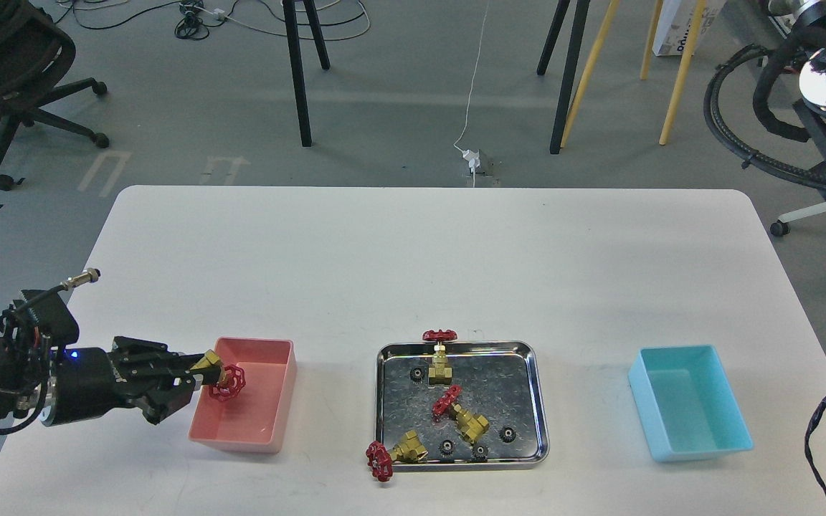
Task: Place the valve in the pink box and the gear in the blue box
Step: 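Carry the valve with the left gripper over the pink box, then open the left gripper to drop the valve into the pink box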
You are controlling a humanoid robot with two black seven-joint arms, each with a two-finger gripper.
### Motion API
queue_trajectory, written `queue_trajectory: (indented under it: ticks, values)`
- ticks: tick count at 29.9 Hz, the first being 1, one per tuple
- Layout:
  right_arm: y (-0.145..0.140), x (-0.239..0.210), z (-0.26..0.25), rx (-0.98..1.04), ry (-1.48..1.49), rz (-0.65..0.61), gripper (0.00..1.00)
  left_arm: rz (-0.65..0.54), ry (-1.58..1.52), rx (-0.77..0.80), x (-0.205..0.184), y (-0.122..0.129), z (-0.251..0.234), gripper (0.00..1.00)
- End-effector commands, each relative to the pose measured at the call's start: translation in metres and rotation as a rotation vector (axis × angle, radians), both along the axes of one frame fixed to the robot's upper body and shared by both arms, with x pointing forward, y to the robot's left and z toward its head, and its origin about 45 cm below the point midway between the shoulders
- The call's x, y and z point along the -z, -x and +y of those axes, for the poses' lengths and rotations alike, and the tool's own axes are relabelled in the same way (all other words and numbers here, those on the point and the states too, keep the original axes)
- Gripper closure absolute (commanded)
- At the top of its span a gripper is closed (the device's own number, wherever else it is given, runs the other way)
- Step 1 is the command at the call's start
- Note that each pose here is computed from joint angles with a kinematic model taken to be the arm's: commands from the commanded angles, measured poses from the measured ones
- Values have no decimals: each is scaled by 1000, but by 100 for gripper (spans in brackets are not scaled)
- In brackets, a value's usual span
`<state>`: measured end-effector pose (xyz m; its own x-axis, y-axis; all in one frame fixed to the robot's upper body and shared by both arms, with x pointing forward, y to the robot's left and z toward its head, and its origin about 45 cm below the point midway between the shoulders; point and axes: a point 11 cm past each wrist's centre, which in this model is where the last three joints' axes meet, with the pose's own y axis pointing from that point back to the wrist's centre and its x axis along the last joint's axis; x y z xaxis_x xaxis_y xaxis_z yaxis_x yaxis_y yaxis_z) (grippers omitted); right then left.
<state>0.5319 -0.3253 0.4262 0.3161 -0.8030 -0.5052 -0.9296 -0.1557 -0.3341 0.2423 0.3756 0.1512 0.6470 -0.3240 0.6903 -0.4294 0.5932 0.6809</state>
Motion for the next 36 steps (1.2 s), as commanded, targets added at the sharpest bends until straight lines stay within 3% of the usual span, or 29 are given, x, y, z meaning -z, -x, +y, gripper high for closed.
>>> queue_trajectory:
  ticks: [1,14,21,25,32,36]
  values:
    - [1,3,-2,4,0,6,0,6,21,-13,7,4,-3,90]
    - [2,10,-7,11,3,19,0,21,12,19,25,-1,-14,83]
    - [4,22,-8,10,13,41,0,21,22,30,26,-3,-20,64]
    - [4,25,-9,13,17,49,0,15,30,17,25,-5,-20,46]
    - [7,31,9,-51,57,55,0,-47,59,-22,6,-21,-18,34]
    - [17,59,66,-211,407,77,0,-143,121,-142,-37,-46,-4,34]
